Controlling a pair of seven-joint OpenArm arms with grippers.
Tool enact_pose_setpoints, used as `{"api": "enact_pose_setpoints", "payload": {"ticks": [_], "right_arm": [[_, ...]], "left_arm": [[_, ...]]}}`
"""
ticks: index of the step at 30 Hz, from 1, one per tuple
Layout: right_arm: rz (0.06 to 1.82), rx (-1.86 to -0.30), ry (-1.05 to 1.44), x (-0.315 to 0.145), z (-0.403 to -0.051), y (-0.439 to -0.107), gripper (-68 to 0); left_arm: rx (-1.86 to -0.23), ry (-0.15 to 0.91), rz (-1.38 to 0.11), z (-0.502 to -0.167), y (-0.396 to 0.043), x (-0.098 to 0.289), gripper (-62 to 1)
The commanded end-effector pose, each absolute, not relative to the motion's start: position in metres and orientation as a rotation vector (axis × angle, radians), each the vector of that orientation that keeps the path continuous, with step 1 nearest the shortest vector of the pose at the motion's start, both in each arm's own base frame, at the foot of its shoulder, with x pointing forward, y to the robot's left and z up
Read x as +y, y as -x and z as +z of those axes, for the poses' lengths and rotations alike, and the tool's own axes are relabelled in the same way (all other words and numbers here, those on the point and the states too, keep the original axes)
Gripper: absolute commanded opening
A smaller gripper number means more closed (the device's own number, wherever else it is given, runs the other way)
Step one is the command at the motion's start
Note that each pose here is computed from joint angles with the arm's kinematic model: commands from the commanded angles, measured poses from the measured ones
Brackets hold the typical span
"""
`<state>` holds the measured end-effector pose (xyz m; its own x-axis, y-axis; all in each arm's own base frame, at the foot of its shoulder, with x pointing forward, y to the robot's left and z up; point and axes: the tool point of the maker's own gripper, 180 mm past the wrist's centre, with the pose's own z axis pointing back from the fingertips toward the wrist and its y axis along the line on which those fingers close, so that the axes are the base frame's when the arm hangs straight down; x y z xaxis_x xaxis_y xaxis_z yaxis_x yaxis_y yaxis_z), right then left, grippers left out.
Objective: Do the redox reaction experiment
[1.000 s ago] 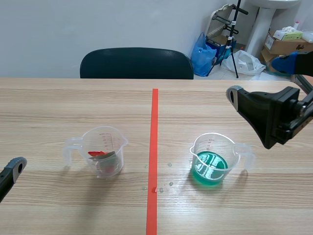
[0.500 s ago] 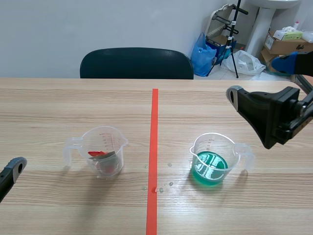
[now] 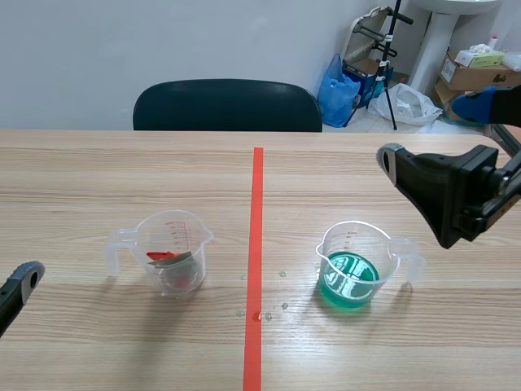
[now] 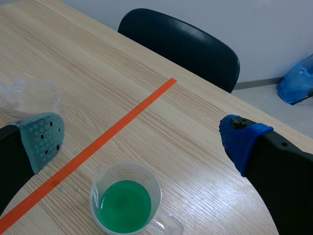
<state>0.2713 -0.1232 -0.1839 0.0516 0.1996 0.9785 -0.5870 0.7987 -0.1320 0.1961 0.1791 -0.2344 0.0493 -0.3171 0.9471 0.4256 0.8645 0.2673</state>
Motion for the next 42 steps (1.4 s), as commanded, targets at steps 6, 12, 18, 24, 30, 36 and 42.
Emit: {"api": "enact_pose_setpoints", "payload": {"ticks": [6,12,18,24,30,36,42], "right_arm": [[0.626,-1.44,-0.357,-0.12,-0.172,-0.272,0.4],[0.686,-1.432,-0.367,-0.113,-0.176,-0.267,0.4],[0.768,-1.462,-0.367,-0.1,-0.178,-0.26,0.4],[0.879,-1.488,-0.43,-0.08,-0.182,-0.244,0.4],[1.003,-1.517,-0.498,-0.064,-0.194,-0.232,0.4],[1.056,-1.503,-0.567,-0.054,-0.212,-0.234,0.4],[1.151,-1.502,-0.664,-0.036,-0.223,-0.23,0.4]], "left_arm": [[-1.442,0.096,-0.557,-0.228,-0.198,0.177,1.4],[-1.442,0.096,-0.557,-0.228,-0.198,0.177,1.4],[-1.441,0.096,-0.557,-0.228,-0.198,0.177,1.4],[-1.399,0.076,-0.546,-0.238,-0.186,0.18,1.4],[-1.332,-0.019,-0.548,-0.253,-0.162,0.189,1.4],[-1.362,-0.118,-0.466,-0.24,-0.14,0.214,1.4],[-1.337,-0.204,-0.503,-0.235,-0.111,0.223,1.4]]}}
